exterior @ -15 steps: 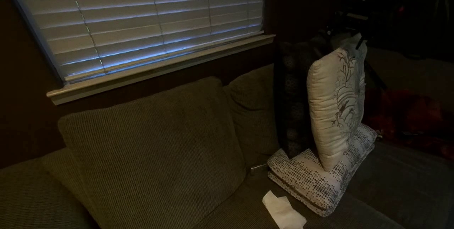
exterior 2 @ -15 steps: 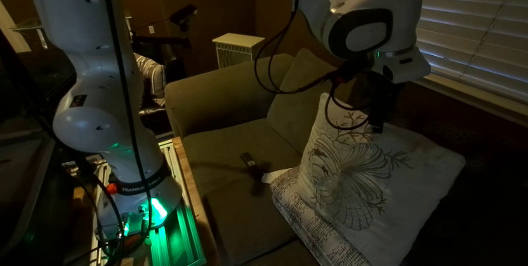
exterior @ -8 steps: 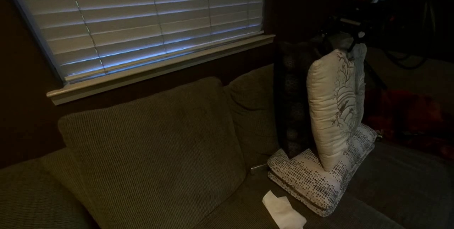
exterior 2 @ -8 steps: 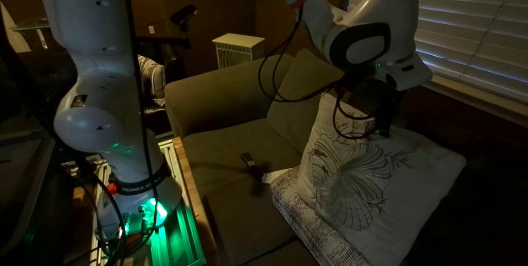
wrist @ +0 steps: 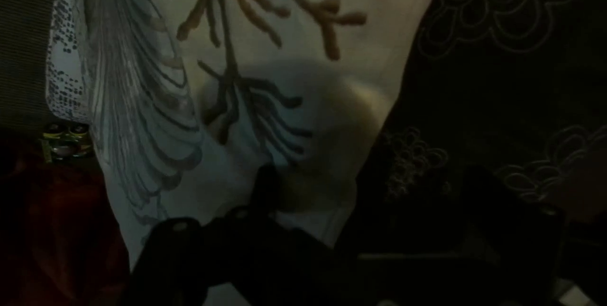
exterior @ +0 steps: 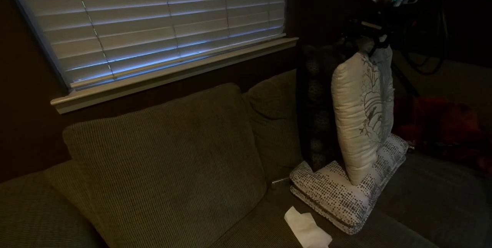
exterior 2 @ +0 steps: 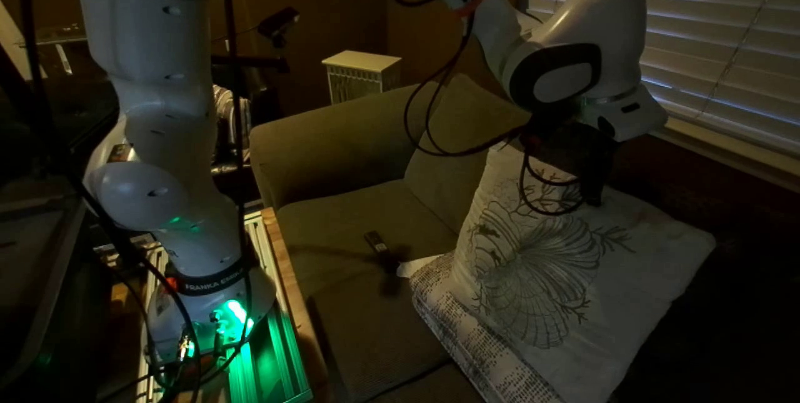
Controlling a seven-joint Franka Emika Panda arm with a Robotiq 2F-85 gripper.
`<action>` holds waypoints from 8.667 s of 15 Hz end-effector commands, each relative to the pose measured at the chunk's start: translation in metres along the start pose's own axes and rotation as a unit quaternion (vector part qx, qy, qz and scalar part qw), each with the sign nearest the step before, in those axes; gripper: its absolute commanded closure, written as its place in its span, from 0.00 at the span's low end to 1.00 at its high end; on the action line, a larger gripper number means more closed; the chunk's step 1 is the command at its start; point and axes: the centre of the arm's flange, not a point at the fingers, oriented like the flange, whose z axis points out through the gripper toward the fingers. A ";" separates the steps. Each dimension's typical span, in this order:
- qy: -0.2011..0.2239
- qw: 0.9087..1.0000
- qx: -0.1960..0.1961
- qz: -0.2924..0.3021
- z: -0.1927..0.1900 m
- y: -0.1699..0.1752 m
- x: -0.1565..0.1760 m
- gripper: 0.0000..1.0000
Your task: Move the black and white pillows to the left
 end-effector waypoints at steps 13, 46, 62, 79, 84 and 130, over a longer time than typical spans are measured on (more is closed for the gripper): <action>-0.018 0.998 0.042 -0.049 0.029 -0.039 0.031 0.00; -0.101 0.992 -0.075 0.016 -0.039 -0.041 0.015 0.00; -0.012 0.999 0.041 0.014 0.015 -0.011 0.005 0.00; -0.011 0.996 0.086 -0.020 0.050 -0.030 0.019 0.00; -0.022 0.997 0.076 -0.022 0.062 -0.039 0.022 0.00; -0.120 0.989 -0.060 0.066 -0.007 -0.022 0.030 0.05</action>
